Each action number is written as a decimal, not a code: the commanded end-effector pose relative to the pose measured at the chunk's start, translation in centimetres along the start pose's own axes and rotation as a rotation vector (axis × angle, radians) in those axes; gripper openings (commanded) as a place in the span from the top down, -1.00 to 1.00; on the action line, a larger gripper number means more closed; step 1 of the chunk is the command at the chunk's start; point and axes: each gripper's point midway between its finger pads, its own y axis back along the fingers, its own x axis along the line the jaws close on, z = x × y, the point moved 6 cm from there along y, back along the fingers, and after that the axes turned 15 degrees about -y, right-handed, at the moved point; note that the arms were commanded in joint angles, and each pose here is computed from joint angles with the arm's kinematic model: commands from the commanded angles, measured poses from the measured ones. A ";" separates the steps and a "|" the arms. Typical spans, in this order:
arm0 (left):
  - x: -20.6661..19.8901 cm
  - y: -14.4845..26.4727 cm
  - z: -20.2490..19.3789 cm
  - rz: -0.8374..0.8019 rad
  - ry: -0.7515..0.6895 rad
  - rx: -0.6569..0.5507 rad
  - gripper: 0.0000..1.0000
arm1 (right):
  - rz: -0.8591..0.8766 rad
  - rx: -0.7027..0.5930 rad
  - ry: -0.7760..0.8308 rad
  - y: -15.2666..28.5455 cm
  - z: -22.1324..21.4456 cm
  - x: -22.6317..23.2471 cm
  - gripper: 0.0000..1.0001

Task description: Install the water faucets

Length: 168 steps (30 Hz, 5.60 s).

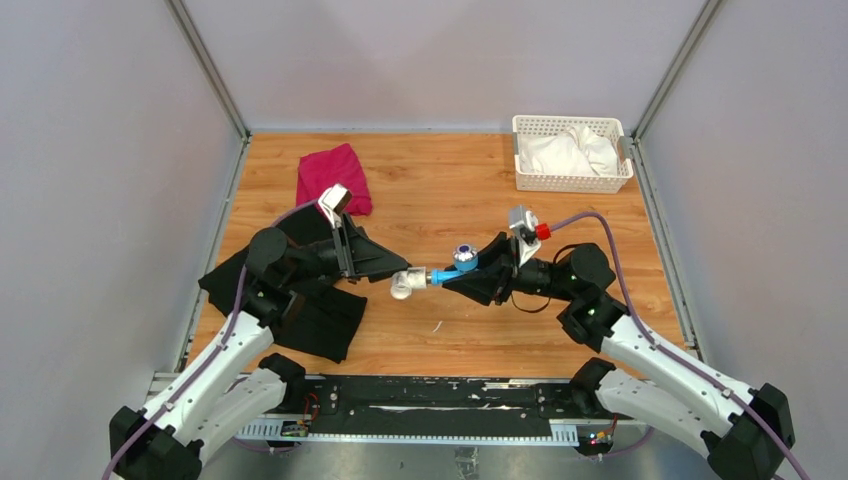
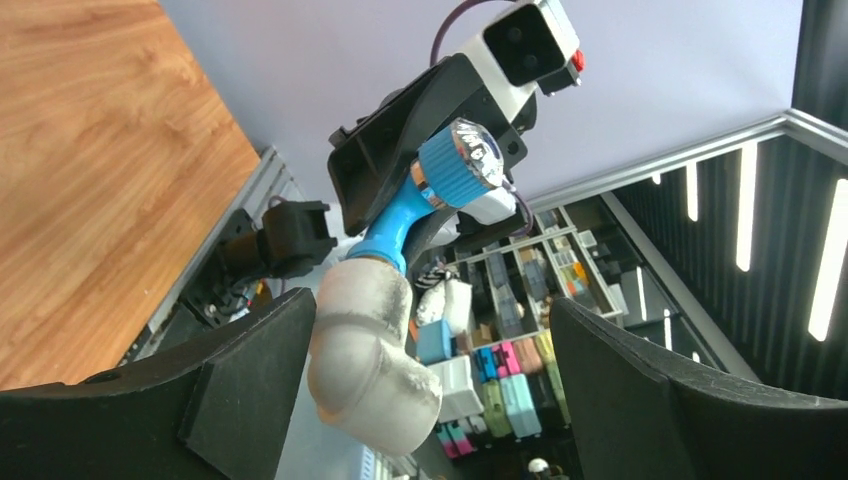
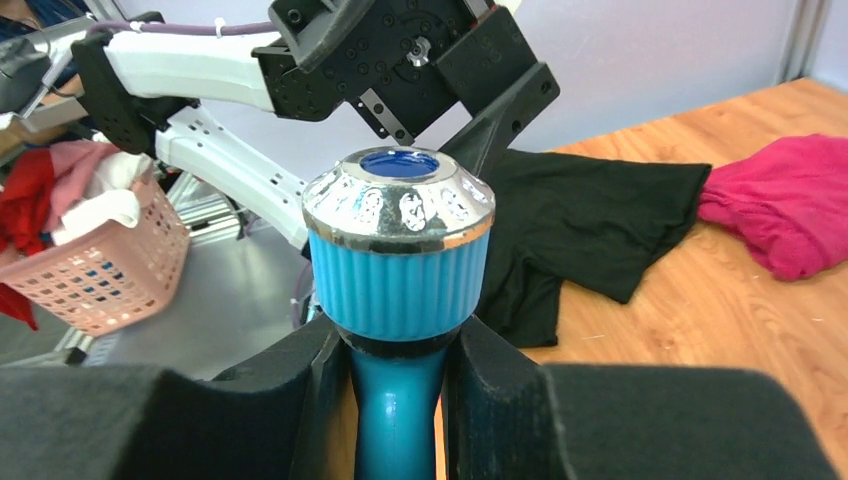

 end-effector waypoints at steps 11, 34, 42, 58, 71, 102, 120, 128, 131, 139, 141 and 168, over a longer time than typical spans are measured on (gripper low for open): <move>1.6 0.3 -2.0 0.007 0.234 0.103 -0.92 | 0.027 -0.141 0.374 0.9 1.7 0.4 1.00; 2.4 -0.5 -2.3 0.038 0.376 0.116 0.27 | 0.068 -0.038 0.463 0.2 0.2 -0.2 1.00; 2.5 -0.7 -1.7 0.048 0.299 0.057 1.00 | 0.048 -0.055 0.388 0.0 0.5 0.1 1.00; 0.0 -0.6 0.2 0.002 0.022 -0.053 1.00 | -0.061 0.000 -0.040 -1.1 0.6 -0.2 1.00; -2.5 0.2 1.1 -0.093 -0.109 -0.169 1.00 | -0.113 -0.046 -0.245 -2.5 -0.5 -2.5 1.00; -2.6 -0.5 2.5 -0.147 -0.245 -0.250 1.00 | -0.325 0.031 -0.388 -0.1 -2.1 -4.8 0.24; 0.7 -0.5 0.2 -0.055 0.016 0.100 1.00 | -0.317 0.051 0.458 7.2 3.6 2.6 -0.77; 0.7 -0.4 -0.1 -0.071 0.001 0.134 1.00 | -0.246 0.047 0.465 4.3 6.4 2.6 -0.84; 0.7 -0.4 -0.1 -0.070 -0.009 0.129 1.00 | -0.221 0.035 0.408 3.0 6.9 2.4 -0.82; 1.2 -0.6 0.1 -0.058 -0.018 0.120 1.00 | -0.152 -0.044 0.258 1.3 7.2 2.4 -0.51; 1.5 -0.7 0.0 -0.054 -0.012 0.125 1.00 | -0.143 -0.053 0.234 1.1 7.2 2.5 -0.49; 2.8 -1.0 -0.3 -0.041 -0.006 0.154 1.00 | -0.050 -0.035 0.103 -0.7 7.1 2.5 0.63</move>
